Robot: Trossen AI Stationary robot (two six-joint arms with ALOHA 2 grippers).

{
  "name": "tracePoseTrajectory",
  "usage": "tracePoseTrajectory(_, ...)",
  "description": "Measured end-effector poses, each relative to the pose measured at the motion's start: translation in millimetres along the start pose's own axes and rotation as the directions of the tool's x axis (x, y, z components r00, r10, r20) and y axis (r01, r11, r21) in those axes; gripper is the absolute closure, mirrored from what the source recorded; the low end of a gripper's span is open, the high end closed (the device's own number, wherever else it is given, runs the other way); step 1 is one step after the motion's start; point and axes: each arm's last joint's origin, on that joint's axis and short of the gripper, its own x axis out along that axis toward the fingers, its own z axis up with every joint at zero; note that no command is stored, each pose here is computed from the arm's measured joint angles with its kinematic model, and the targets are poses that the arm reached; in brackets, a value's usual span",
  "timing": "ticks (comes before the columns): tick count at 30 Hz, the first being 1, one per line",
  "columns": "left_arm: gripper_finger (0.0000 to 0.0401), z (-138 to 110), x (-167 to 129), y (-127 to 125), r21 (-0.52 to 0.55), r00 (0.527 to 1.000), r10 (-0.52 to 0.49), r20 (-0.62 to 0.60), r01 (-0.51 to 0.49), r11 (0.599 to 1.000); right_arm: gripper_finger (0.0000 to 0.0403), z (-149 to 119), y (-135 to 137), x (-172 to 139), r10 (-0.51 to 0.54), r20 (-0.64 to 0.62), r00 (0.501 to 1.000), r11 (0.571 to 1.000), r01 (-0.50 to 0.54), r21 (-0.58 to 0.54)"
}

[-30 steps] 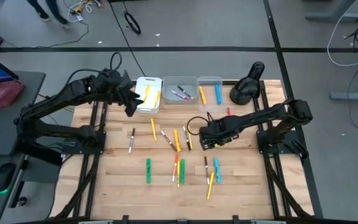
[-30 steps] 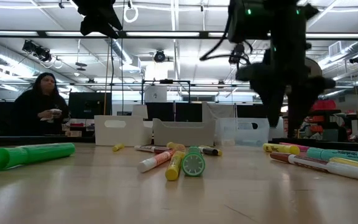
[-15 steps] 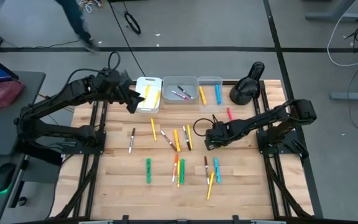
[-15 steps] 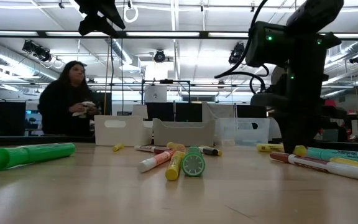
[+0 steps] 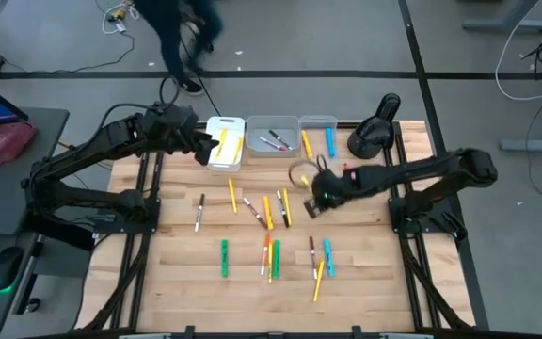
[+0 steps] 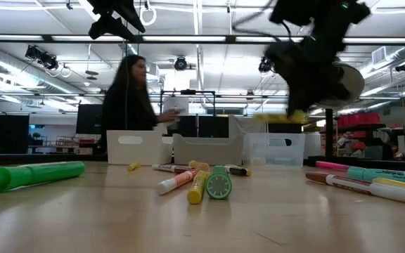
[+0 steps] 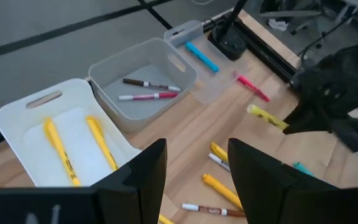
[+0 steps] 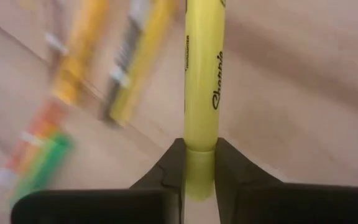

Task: Pick & Place Markers
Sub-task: Put the light yellow highlighter pen into the transparent bin

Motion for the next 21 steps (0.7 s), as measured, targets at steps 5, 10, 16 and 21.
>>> tracePoseTrajectory(5,0.0224,3,0,-1,-0.004,0.999,0.009,0.036,-0.009,1.000,0.0361,50,6,-17,0.047,0.088,0.995,0.999,-0.047,-0.001)
tracePoseTrajectory(10,0.0224,6,0,-1,-0.007,0.997,0.012,0.075,-0.011,1.000,0.0361,104,-15,-10,-0.055,0.137,0.989,0.997,0.048,0.055)
tracePoseTrajectory(16,0.0224,6,0,-2,-0.009,0.997,0.011,0.079,-0.010,1.000,0.0361,152,-54,16,-0.193,0.126,0.973,0.975,0.177,0.132)
tracePoseTrajectory(21,0.0224,7,0,-2,-0.010,0.996,0.007,0.086,-0.006,1.000,0.0361,161,-82,39,-0.280,0.022,0.960,0.943,0.271,0.196)
